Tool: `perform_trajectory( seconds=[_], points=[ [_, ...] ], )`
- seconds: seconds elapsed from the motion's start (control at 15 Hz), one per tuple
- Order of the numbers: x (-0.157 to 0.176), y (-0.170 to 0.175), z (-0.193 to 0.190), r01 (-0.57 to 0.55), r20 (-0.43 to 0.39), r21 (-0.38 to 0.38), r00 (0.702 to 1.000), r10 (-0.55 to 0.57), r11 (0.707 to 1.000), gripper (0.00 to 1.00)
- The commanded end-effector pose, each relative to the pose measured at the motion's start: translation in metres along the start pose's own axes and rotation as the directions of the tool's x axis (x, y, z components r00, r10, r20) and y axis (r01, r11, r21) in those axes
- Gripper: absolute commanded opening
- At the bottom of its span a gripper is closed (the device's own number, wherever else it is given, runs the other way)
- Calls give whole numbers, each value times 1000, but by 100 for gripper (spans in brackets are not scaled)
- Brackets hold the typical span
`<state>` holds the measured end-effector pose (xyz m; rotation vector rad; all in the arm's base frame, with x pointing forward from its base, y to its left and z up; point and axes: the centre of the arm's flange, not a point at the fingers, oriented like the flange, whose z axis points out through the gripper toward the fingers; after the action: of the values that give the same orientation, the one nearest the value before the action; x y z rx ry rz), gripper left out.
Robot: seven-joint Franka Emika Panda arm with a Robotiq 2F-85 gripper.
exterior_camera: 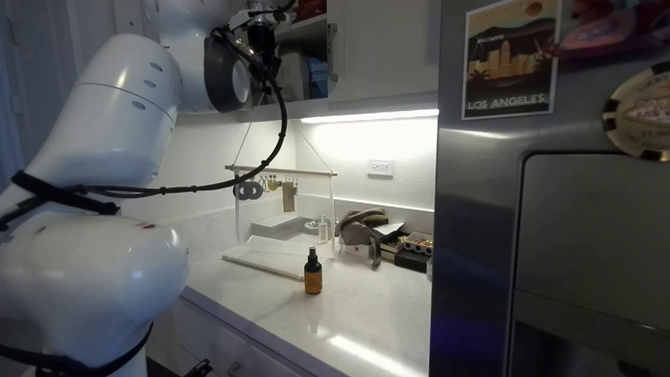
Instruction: Close the right cupboard door and take the transparent flag off the hanger
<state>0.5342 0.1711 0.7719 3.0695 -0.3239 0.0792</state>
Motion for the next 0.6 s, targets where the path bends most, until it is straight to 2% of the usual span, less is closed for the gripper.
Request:
perform_trajectory(
  seconds=[0.0,0.27,0.53],
  points=[
    [-34,25,64,21,24,-8,999,-21,1000,0],
    [-23,26,80,4,34,-23,999,-3,1000,0],
    [-16,28,92,20,90,-41,996,-17,999,0]
  ],
)
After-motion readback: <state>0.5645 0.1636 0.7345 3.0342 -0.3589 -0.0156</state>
